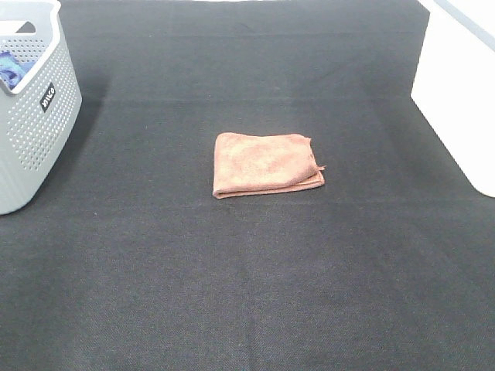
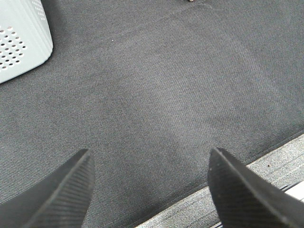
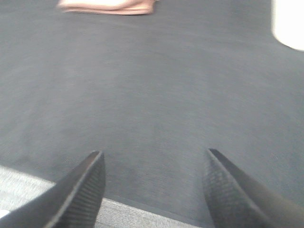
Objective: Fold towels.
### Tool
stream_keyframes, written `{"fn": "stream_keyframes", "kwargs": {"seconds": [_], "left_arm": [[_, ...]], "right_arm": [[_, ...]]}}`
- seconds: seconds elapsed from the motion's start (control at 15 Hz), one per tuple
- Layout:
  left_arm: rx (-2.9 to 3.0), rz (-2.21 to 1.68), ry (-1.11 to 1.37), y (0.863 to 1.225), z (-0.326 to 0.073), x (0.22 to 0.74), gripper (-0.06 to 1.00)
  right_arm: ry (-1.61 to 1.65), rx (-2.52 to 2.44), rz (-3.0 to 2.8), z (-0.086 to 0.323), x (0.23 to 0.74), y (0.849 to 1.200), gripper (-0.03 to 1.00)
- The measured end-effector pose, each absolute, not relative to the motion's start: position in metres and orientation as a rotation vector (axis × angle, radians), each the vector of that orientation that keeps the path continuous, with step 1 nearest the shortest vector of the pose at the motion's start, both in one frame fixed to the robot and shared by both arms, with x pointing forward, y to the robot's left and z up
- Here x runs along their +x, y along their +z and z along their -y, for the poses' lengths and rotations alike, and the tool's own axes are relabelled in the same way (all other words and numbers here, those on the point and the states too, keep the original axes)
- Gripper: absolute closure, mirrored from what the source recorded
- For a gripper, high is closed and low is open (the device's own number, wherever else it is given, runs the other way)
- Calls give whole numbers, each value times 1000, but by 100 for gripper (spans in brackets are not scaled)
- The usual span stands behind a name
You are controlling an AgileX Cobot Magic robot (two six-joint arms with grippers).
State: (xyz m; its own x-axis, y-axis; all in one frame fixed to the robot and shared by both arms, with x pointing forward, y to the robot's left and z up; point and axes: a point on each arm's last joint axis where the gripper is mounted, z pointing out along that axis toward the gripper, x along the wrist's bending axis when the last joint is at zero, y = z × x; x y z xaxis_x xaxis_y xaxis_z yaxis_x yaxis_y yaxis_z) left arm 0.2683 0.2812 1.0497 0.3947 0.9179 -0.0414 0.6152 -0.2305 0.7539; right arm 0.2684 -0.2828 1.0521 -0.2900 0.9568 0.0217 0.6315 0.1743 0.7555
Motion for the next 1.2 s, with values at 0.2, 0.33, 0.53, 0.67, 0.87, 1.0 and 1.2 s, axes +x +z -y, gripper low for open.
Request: {"fn": "stream_keyframes", "kwargs": {"seconds": [0.2,0.33,0.53,0.67,0.87,1.0,1.2], "left_arm": [[1957,-1300,550,1050,-281,268,29],[1959,-1296,551,1050,-281,268,29],[1959,-1296,552,1050,-281,268,29],[1959,-1295,552,1050,-281,268,29],[1938,-1334,570,1050,-282,269,29],[1917,-1373,588,1050,-283,270,29],[1785,-1452,711,1052,-288,259,29]], "right_arm": [[933,1477,-2005,282,268,1052,39],[933,1477,-2005,282,268,1052,39],[933,1476,-2005,282,268,1052,39],[933,1476,-2005,282,268,1052,39],[931,1484,-1995,282,268,1052,39],[928,1500,-1971,283,268,1053,39],[943,1524,-1834,285,258,1054,39]]}}
